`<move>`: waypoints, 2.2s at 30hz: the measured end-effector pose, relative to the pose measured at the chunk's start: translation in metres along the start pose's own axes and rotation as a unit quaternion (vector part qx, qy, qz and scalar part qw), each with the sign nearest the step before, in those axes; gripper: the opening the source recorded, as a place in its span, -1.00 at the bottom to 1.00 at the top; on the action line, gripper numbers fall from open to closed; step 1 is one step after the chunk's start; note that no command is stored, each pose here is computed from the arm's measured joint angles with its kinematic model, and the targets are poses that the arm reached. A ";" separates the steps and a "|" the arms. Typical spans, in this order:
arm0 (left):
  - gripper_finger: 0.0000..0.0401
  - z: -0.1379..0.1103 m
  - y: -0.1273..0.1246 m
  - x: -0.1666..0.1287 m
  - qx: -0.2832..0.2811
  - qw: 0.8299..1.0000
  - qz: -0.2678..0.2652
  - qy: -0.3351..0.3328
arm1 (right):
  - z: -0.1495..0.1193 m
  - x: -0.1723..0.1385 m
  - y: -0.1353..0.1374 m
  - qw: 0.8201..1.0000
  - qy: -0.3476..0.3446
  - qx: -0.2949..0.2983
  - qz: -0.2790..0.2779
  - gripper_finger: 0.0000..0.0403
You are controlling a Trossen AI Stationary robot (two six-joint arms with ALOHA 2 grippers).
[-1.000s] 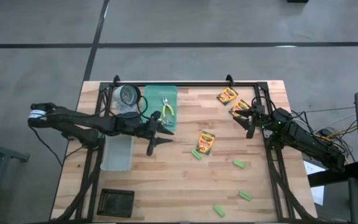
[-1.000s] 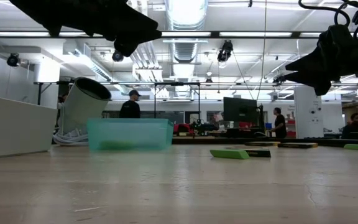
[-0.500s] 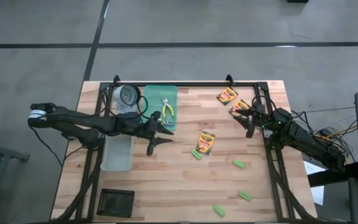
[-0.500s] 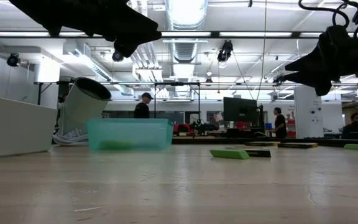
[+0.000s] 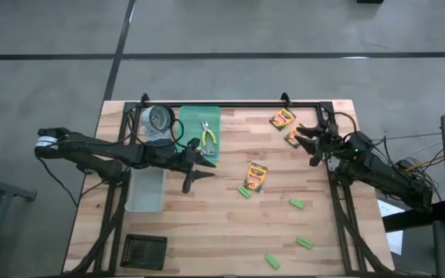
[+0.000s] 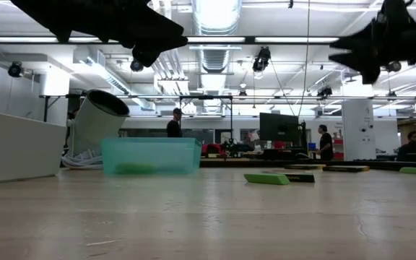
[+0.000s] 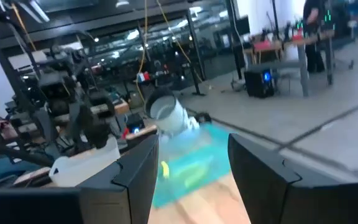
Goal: Pick & Place School Supplies
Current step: Put the green eraser into the black bin
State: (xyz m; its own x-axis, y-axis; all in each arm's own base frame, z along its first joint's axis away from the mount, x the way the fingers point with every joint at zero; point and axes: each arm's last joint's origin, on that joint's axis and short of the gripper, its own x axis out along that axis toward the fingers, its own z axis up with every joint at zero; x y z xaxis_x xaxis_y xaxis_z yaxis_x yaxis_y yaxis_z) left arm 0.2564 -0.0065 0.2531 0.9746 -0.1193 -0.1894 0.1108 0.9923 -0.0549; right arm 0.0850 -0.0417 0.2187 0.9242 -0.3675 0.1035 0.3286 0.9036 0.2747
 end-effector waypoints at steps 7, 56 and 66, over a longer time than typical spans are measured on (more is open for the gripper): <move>-0.30 0.000 0.000 0.000 0.000 1.000 0.001 0.000 | 0.043 0.022 0.015 0.996 0.044 0.037 0.070 -0.15; -0.30 0.013 0.006 -0.045 0.175 0.984 0.023 0.029 | -0.014 0.126 0.182 0.961 0.271 0.020 0.045 -0.53; -0.30 0.011 0.007 -0.045 0.177 0.983 0.023 0.039 | -0.054 0.156 0.225 0.950 0.307 -0.048 0.022 -0.74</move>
State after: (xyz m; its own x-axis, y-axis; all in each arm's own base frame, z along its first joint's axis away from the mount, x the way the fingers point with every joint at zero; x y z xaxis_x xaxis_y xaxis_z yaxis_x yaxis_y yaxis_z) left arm 0.2150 0.0059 0.2719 0.9636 -0.0624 -0.2599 0.1412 0.9444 0.2969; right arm 0.3133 0.1166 0.2451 0.8666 -0.1581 -0.4733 0.2767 0.9416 0.1921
